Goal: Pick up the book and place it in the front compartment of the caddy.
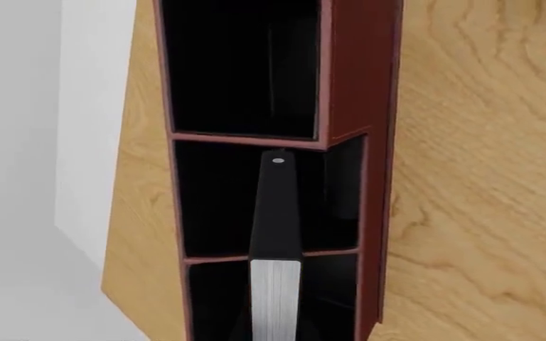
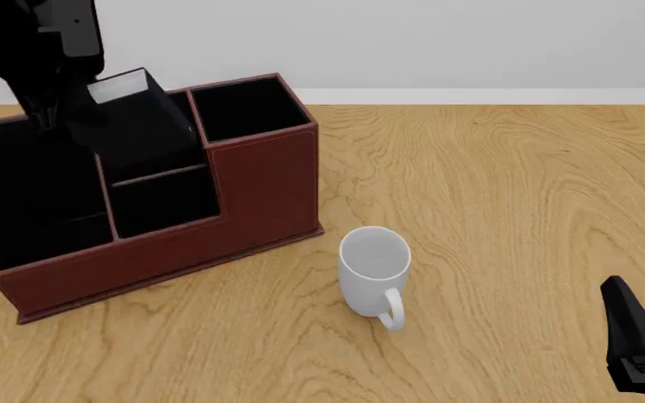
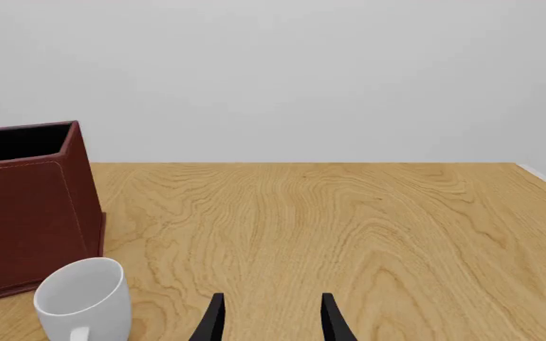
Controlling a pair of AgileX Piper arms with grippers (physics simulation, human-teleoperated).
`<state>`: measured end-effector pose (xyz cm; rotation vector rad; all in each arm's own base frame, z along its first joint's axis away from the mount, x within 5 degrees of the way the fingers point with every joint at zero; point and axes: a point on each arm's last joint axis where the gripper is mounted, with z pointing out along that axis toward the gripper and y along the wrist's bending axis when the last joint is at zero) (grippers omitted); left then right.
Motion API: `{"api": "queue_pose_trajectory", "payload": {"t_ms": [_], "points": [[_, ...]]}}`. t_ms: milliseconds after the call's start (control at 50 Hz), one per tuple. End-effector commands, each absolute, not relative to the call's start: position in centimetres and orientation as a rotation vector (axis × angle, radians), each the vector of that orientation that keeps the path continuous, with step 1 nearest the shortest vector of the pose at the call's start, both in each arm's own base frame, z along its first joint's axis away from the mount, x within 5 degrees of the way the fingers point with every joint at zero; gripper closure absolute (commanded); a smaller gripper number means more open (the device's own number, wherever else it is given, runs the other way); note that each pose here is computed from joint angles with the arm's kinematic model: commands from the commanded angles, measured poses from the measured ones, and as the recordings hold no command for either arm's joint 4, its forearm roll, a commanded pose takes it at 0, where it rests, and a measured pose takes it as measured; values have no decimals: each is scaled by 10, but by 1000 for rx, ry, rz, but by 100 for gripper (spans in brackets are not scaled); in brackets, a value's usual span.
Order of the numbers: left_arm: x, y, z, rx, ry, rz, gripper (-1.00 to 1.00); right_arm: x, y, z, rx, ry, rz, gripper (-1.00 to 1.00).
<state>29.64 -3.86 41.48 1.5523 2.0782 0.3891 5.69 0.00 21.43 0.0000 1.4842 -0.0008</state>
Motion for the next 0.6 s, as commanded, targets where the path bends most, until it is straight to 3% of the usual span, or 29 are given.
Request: {"api": "queue_pose_trajectory", "payload": {"t_ms": [20,600], "points": [[308,-31,414,1555,2083,411,100,57,0,214,0,1484,-1,-100],[346,-17,404,1562,2110,435,100,57,0,214,0,1484,-1,-100]]}}
